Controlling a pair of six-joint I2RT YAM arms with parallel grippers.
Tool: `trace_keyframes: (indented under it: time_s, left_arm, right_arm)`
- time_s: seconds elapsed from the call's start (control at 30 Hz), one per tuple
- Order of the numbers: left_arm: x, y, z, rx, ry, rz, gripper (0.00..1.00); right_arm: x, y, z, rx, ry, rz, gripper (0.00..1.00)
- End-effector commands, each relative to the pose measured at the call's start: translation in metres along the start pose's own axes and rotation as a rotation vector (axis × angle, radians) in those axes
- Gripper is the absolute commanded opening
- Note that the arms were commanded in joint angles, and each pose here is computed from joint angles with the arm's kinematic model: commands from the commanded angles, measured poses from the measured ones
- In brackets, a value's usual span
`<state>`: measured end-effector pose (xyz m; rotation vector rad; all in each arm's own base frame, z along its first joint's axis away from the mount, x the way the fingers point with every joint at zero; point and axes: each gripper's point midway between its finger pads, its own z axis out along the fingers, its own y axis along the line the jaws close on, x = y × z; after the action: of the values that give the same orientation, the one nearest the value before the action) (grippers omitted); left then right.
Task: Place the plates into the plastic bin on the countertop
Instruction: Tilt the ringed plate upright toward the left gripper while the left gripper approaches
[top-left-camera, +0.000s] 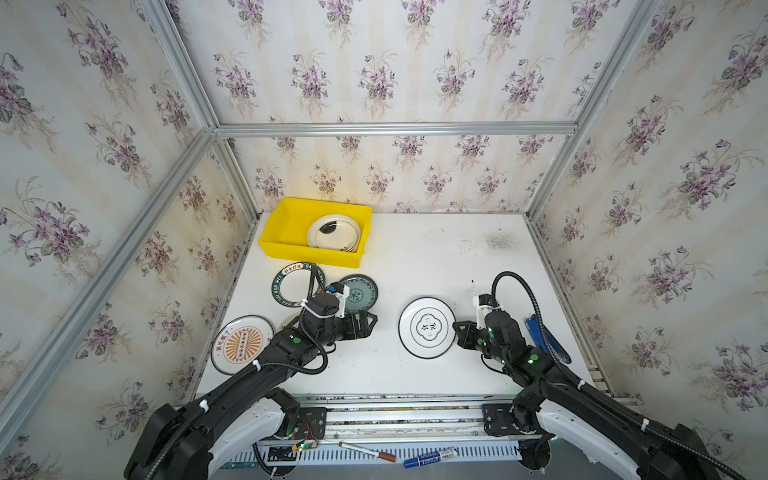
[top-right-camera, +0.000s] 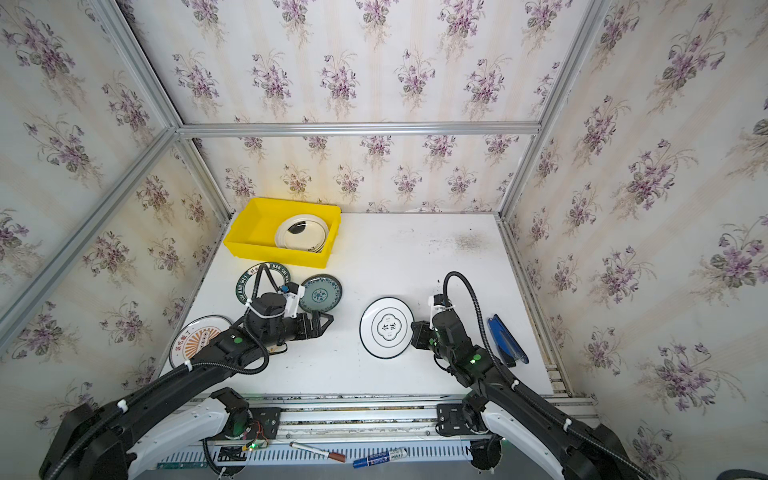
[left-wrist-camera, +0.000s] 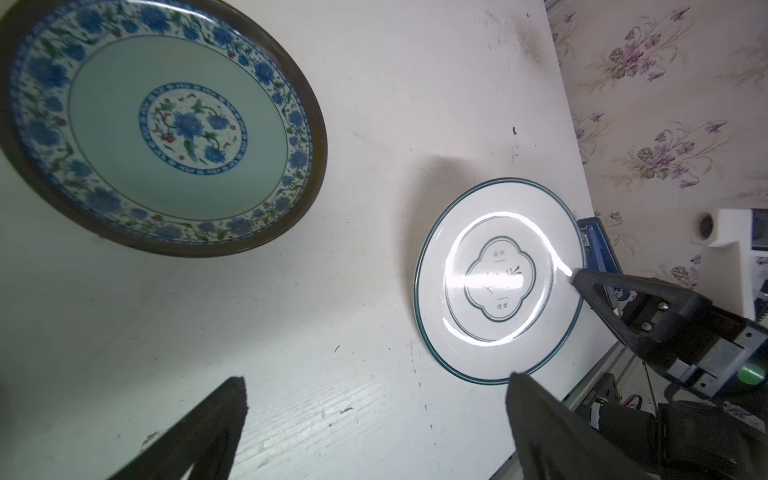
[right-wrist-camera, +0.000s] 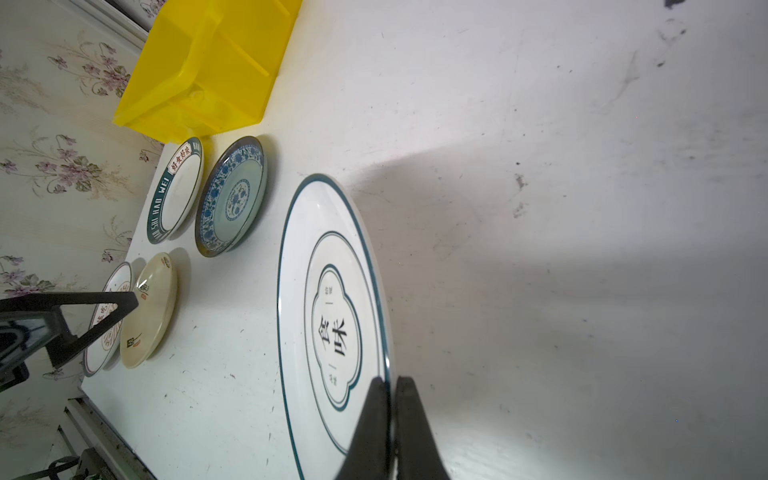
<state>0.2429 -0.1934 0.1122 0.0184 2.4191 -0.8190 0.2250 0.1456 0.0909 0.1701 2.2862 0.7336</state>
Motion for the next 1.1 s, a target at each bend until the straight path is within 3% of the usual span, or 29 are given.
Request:
trace_keyframes:
  time_s: [0.0, 0.27, 0.73, 0.93, 1.07]
  left_arm:
    - [-0.007, -0.020, 0.009, 0.030, 0.005, 0.045, 1.00]
    - [0.004, -0.047, 0.040, 0.041, 0.089, 0.111, 1.00]
    - [0.016, -0.065, 0.067, 0.099, 0.147, 0.127, 0.99]
    - [0.017, -0.078, 0.077, 0.136, 0.171, 0.139, 0.86]
    - [0.017, -0.082, 0.082, 0.146, 0.184, 0.135, 0.71]
  right_arm:
    - [-0.004, -0.006, -0.007, 0.025, -0.030, 0.035, 0.00]
    - [-0.013, -0.013, -0.016, 0.038, -0.055, 0.149, 0.00]
    - [-0.025, 0.011, -0.024, -0.109, -0.052, 0.218, 0.00]
    - [-0.026, 0.019, -0.027, -0.156, -0.047, 0.238, 0.00]
    - [-0.026, 0.016, -0.027, -0.155, -0.046, 0.246, 0.00]
